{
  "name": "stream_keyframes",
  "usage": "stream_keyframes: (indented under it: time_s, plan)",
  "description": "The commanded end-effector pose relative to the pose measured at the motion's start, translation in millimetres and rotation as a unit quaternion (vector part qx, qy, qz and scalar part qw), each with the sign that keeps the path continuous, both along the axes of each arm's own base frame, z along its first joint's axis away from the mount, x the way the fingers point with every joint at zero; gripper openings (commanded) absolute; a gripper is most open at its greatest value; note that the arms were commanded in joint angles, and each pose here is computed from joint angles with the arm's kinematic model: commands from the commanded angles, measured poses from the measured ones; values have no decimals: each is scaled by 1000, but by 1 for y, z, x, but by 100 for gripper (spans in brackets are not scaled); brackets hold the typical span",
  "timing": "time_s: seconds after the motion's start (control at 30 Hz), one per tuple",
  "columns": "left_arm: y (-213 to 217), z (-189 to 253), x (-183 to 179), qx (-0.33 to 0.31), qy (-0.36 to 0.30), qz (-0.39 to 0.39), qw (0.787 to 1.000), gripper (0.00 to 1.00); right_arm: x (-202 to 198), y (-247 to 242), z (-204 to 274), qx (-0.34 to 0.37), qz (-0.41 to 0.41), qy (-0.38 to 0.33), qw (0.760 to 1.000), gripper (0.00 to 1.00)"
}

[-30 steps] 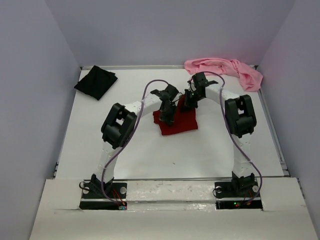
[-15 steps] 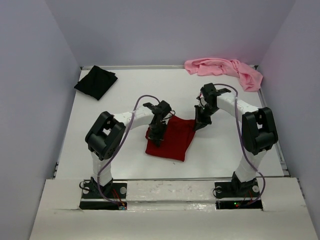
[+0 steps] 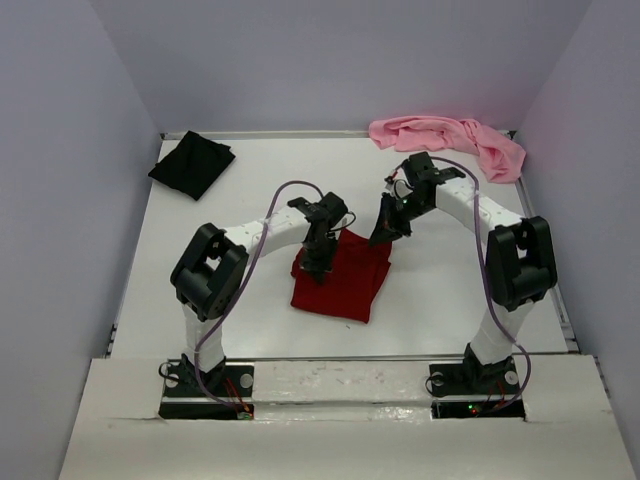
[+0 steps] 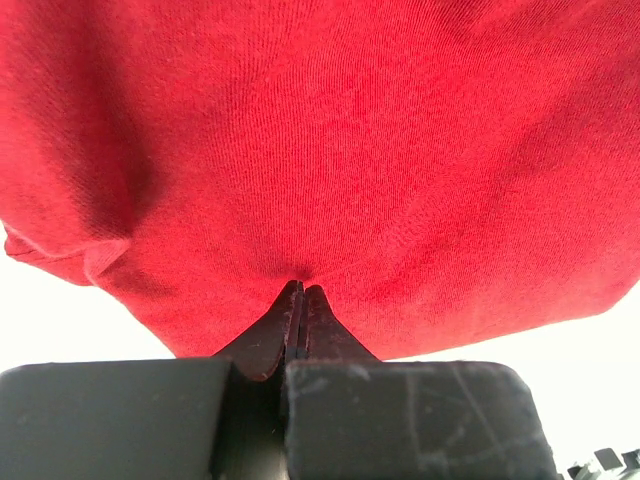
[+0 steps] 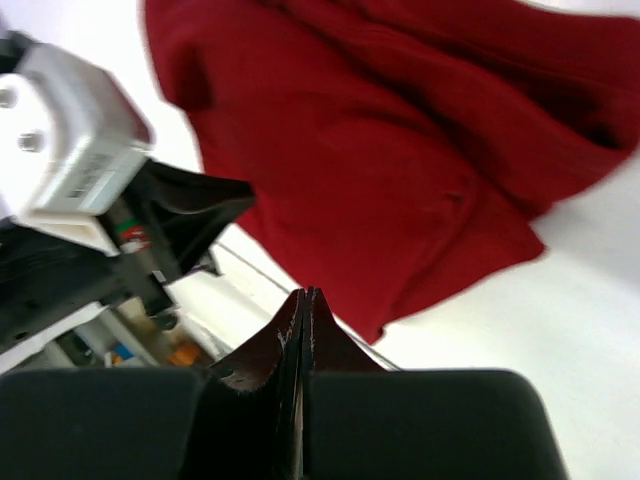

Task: Fold and stack the t-shirts
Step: Fold the tshirt

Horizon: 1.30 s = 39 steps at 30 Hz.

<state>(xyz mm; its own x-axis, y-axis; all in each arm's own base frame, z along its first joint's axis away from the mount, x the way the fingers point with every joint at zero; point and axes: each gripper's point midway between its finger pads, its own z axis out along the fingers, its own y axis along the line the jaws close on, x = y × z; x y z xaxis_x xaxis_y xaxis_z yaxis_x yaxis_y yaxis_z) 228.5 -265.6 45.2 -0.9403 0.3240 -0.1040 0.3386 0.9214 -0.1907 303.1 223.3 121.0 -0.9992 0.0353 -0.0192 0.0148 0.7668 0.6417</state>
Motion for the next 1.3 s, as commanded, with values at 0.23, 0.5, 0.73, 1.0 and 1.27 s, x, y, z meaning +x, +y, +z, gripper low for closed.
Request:
stream_keyframes:
  time_s: [0.23,0.5,0.73,1.0,1.27]
  plan:
    - [-12,61,22,-40,-75,30,996,0,25,43,24,119,7,-6,993,0]
    - [-14,98,50,-86,-129,60,986,0,10,46,26,96,20,8,995,0]
    - [-26,106,67,-134,-124,44,982,0,-41,39,1,32,65,56,996,0]
    - [-22,77,74,-134,-109,32,984,0,-74,25,-9,-6,57,51,997,0]
    - [-9,57,94,-159,-91,53,982,0,-94,25,-8,-14,48,47,998,0]
